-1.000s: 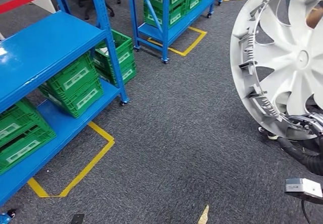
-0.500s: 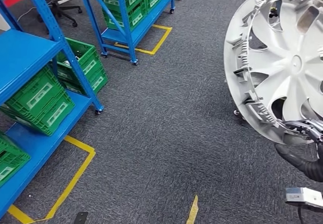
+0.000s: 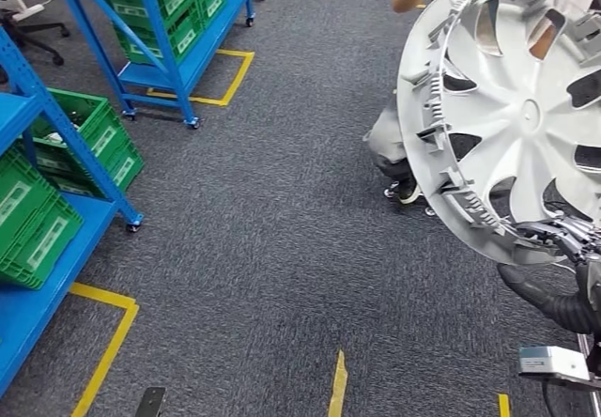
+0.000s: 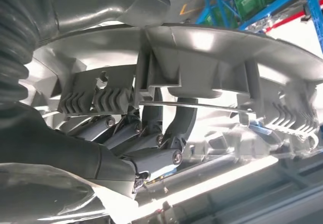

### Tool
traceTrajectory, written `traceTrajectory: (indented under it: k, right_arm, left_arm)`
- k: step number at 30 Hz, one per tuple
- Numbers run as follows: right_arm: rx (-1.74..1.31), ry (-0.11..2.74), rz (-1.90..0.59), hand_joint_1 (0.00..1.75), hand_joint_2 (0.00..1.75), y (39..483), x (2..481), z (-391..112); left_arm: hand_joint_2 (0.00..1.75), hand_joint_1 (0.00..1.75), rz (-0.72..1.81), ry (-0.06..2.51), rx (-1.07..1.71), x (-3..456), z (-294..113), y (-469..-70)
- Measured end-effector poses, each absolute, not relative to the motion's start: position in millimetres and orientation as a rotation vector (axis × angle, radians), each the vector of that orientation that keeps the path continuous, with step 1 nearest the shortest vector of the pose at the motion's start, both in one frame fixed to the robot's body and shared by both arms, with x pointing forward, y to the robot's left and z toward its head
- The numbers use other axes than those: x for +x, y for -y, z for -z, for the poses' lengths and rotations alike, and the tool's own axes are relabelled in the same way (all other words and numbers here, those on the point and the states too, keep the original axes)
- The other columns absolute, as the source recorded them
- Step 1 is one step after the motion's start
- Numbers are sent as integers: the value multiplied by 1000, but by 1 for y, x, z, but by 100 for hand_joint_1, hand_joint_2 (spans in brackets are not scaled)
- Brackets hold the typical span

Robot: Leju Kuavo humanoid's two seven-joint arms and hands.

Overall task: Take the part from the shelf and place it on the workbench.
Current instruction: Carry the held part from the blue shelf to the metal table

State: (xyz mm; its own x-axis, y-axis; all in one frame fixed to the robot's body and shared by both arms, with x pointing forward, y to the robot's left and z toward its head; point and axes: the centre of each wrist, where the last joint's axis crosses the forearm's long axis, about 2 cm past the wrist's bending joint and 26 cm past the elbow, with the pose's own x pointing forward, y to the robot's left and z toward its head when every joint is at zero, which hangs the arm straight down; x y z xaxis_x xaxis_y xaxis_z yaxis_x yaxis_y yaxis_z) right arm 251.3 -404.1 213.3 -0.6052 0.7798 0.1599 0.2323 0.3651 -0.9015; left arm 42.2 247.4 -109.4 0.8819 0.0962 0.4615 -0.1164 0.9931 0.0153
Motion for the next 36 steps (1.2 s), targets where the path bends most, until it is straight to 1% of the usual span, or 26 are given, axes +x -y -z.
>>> traceTrajectory:
  k: [18,36]
  right_arm:
    - [-830,2033,-1216,175,175,396,252,-203]
    - [-792,2029,-1207,175,175,388,249,-193]
  left_arm:
    - [175,0,-104,444,52,40,110,-248]
    - [175,0,-96,467,41,42,109,-244]
